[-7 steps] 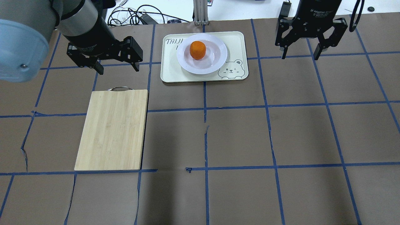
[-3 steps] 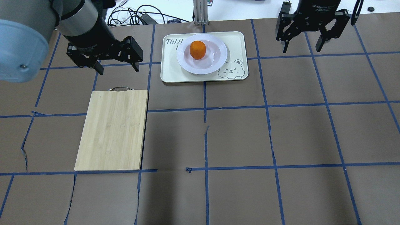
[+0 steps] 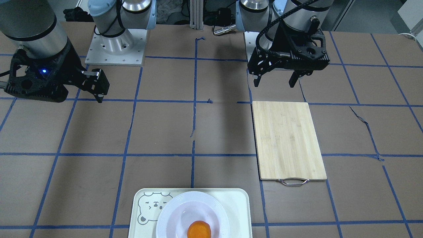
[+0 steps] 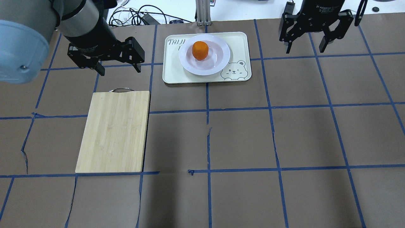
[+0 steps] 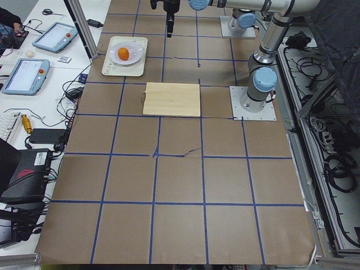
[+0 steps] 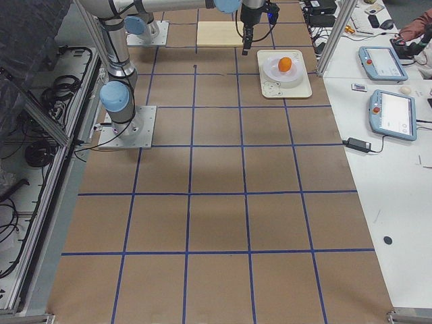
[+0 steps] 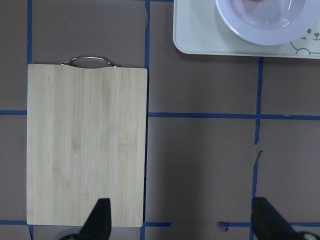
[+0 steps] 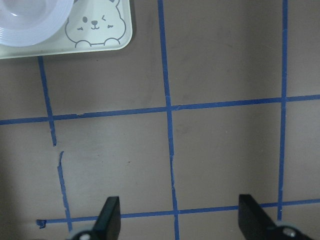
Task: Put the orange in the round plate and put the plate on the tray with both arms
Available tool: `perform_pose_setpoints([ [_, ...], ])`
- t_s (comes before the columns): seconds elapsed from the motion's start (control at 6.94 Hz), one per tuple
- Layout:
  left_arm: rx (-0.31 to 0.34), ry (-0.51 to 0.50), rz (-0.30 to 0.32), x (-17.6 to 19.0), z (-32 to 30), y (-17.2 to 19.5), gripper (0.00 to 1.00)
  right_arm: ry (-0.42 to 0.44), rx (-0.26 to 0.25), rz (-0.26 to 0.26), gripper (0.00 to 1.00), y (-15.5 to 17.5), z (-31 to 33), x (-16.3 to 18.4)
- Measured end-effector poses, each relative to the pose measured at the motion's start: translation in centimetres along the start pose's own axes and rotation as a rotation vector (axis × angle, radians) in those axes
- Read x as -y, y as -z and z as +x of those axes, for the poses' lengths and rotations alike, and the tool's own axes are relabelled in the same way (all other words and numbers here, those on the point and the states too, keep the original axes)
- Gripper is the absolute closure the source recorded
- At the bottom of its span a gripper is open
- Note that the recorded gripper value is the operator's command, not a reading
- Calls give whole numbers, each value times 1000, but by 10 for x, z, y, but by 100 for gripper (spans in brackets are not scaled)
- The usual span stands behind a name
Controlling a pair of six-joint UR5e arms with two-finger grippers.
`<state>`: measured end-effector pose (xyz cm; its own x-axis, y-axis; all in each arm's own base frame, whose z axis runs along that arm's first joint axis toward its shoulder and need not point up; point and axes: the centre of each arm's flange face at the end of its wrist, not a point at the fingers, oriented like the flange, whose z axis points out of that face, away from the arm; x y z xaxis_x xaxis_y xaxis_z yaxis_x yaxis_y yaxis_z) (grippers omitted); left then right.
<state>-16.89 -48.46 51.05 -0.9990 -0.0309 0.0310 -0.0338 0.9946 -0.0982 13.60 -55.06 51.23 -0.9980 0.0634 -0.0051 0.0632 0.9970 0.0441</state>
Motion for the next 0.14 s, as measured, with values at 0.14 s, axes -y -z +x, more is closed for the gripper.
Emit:
perform_pose_setpoints([
  [0.14,2,1,1,2,-1,1,0,8,18,5,15,1,-1,0],
])
